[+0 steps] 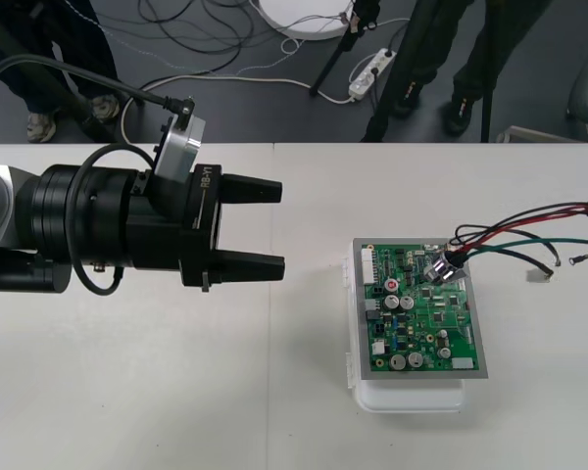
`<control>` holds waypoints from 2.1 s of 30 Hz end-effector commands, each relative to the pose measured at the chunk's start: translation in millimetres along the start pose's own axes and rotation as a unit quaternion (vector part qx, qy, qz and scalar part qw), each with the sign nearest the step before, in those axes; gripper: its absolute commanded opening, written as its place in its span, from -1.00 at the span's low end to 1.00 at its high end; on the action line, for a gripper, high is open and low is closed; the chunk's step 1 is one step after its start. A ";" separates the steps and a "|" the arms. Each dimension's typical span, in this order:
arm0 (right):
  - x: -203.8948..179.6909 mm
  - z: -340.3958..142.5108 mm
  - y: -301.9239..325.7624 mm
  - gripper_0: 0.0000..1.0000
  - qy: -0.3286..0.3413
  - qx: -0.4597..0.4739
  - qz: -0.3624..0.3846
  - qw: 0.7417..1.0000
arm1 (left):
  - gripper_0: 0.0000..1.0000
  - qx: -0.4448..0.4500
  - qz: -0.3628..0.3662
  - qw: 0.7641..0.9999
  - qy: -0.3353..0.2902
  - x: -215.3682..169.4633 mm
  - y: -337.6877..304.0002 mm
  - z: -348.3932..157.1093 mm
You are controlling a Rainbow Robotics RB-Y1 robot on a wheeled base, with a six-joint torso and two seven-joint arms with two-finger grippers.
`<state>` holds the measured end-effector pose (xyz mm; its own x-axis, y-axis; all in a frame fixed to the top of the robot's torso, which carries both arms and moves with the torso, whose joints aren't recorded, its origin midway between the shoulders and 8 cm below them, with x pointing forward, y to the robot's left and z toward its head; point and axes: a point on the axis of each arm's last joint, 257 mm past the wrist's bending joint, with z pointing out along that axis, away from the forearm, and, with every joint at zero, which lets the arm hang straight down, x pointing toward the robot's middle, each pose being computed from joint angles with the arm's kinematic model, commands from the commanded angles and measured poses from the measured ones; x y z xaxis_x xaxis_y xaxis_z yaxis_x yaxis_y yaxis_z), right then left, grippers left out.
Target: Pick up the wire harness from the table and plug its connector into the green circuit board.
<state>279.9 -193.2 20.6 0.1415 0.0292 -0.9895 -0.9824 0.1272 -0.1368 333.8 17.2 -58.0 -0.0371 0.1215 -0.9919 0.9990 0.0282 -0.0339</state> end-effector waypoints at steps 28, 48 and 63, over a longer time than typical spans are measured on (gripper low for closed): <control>-3.7 88.9 2.4 -1.00 -0.013 0.018 -0.009 1.000 | 1.00 0.032 0.153 0.984 -0.086 -63.0 -20.8 15.9; 3.2 118.8 12.6 -1.00 -0.067 0.002 0.004 0.998 | 1.00 0.030 0.142 0.985 -0.096 -64.6 -18.6 16.6; 15.1 141.2 14.4 -1.00 -0.083 0.003 -0.011 0.997 | 1.00 0.028 0.142 0.984 -0.103 -68.3 -18.2 17.9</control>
<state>289.6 -66.0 1.8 0.1290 0.1687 -0.9772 -0.9823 0.1566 -0.1026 312.5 -6.3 -22.1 0.2365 -0.0338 -0.9710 0.9692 -0.0628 0.2383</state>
